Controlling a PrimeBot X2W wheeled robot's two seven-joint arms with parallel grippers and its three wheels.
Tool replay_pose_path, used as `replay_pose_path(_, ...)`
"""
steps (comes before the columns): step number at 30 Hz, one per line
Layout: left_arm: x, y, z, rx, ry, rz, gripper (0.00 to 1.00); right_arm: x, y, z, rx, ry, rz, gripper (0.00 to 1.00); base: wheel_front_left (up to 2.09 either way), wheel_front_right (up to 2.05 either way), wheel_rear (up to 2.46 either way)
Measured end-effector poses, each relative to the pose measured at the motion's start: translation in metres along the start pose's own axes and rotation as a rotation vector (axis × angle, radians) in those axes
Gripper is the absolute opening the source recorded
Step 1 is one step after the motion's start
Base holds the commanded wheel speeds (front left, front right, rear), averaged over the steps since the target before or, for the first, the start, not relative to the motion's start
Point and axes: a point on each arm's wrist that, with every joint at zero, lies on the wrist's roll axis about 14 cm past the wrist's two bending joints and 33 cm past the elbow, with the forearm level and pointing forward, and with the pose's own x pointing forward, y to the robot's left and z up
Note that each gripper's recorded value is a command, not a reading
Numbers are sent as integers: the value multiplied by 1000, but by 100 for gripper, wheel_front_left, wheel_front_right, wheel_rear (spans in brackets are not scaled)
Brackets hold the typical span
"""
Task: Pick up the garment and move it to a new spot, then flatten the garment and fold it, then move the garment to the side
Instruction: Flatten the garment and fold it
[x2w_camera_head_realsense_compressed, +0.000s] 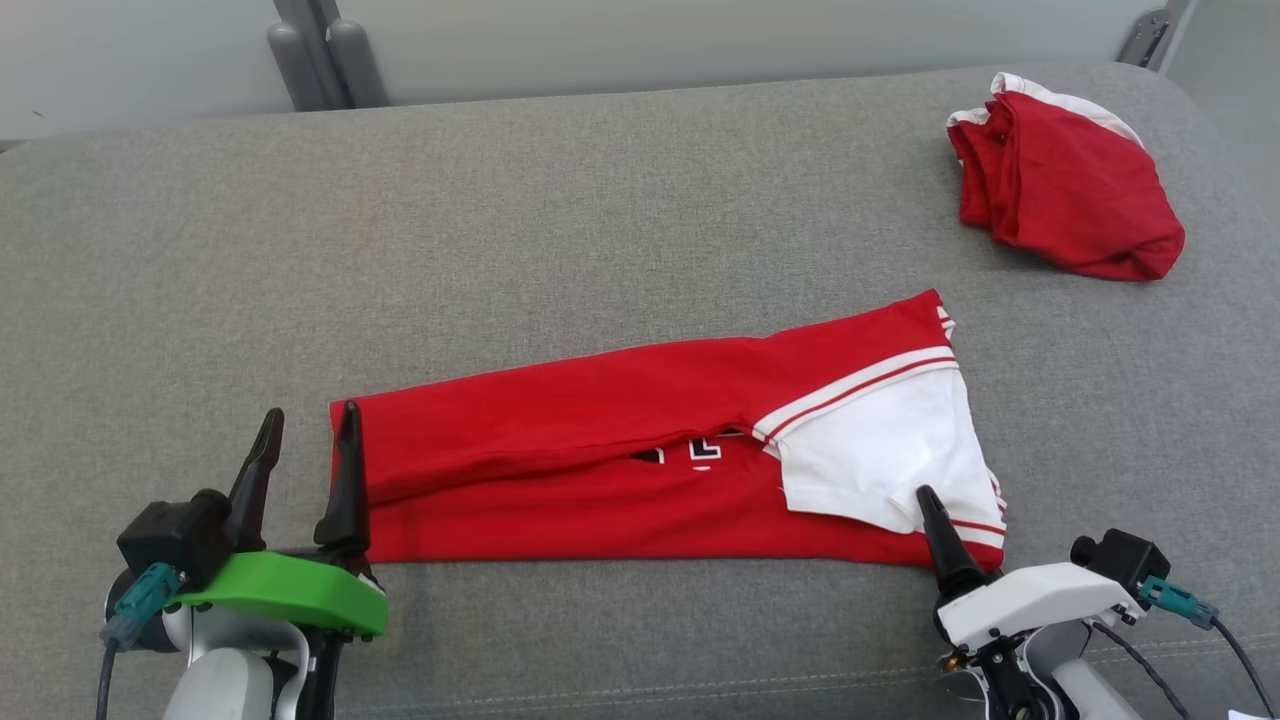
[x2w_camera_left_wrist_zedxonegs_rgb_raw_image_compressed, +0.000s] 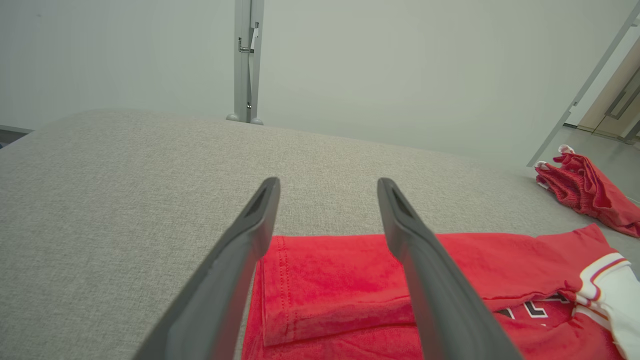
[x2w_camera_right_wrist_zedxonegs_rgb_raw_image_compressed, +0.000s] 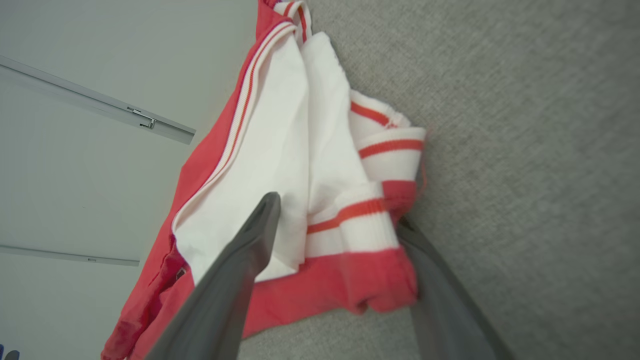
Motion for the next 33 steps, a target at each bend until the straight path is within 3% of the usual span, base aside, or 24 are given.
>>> replay_pose_path(16, -2, 5, -2, -9, 5, 16, 100, 11, 16, -12, -46, 67, 44, 100, 0, 0, 0)
replay_pose_path(17, -2, 5, -3, -10, 5, 18, 100, 12, 16, -12, -48, 68, 44, 90, 0, 0, 0)
replay_pose_path(18, -2, 6, -2, -10, 5, 20, 100, 13, 17, -12, -49, 66, 45, 55, 0, 0, 0)
replay_pose_path(19, -2, 7, -2, -10, 4, 22, 100, 13, 17, -11, -52, 64, 46, 36, 0, 0, 0)
replay_pose_path(20, -3, 7, -2, -10, 4, 25, 100, 14, 17, -11, -52, 63, 45, 27, 0, 0, 0)
replay_pose_path(21, -3, 8, -2, -10, 4, 27, 100, 14, 16, -11, -52, 60, 44, 10, 0, 0, 0)
replay_pose_path(22, -3, 8, -2, -10, 4, 28, 100, 14, 16, -11, -52, 61, 44, 0, 0, 0, 0)
replay_pose_path(33, -6, 10, -2, -12, 5, 36, 100, 23, 37, 7, -87, -6, 111, 0, 0, 0, 0)
